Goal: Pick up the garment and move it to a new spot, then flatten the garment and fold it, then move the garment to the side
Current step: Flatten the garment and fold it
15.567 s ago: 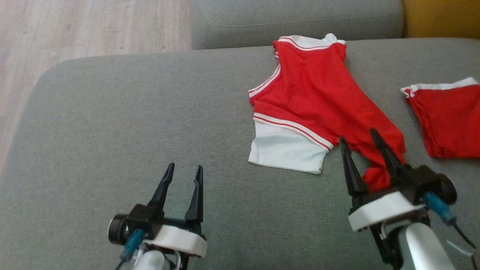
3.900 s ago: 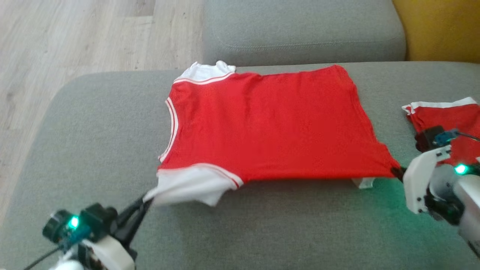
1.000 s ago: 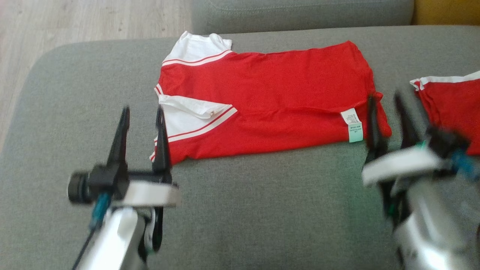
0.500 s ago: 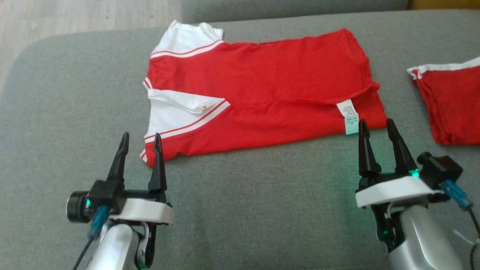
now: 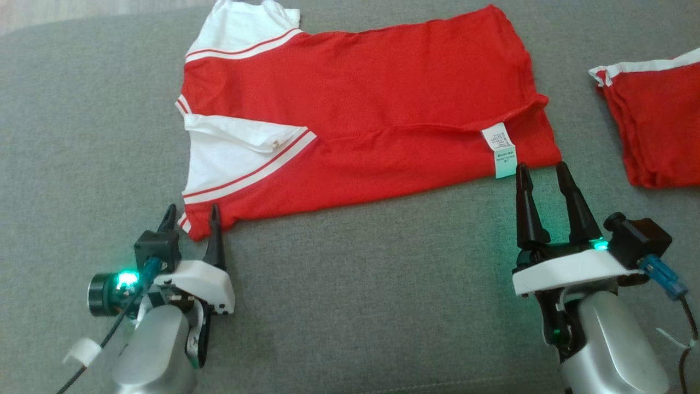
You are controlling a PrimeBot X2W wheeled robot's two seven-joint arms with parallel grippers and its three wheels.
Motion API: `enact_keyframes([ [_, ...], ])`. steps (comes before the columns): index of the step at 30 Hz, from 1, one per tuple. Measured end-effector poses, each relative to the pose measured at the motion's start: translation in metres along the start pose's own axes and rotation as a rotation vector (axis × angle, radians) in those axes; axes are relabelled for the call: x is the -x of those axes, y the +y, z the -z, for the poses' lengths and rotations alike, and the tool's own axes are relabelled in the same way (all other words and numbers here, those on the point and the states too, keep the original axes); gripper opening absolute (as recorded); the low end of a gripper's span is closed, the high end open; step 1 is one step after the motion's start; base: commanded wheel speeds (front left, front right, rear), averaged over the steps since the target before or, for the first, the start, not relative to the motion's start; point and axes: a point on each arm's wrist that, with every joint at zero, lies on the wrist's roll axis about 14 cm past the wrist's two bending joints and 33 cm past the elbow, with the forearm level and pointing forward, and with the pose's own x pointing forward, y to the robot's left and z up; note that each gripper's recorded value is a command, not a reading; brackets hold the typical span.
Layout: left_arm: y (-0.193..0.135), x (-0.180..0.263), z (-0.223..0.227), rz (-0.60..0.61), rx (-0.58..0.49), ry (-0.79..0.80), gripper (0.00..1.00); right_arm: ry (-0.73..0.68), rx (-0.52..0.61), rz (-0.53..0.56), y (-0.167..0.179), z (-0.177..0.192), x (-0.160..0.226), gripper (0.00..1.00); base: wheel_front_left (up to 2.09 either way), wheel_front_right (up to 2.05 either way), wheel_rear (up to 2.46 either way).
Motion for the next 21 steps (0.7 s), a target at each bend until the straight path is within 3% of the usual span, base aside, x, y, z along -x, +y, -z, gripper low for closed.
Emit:
enact_keyframes([
  [6,0.003,-0.009,0.013,-0.015,-0.008,0.093,0.99,0.005,-0.006,0.006,-0.002,0.002,0.002,1.00,0.00,0.00,0.00],
  [7,0.002,-0.011,0.013,-0.013,-0.009,0.100,0.37,0.004,-0.006,0.006,-0.002,0.001,0.002,1.00,0.00,0.00,0.00],
  [8,0.002,-0.011,0.012,-0.012,-0.011,0.101,0.00,0.003,-0.006,0.007,-0.002,0.001,0.003,1.00,0.00,0.00,0.00],
  [12,-0.003,-0.011,0.005,-0.001,-0.017,0.074,0.00,-0.010,-0.010,0.005,-0.001,-0.004,0.003,1.00,0.00,0.00,0.00],
  [17,-0.004,-0.004,-0.022,0.002,-0.012,-0.073,0.00,0.000,0.030,0.019,-0.007,-0.004,0.003,1.00,0.00,0.00,0.00],
  [21,-0.010,0.000,-0.062,0.022,-0.004,-0.211,0.00,0.096,0.079,0.078,-0.028,0.009,-0.001,1.00,0.00,0.00,0.00],
])
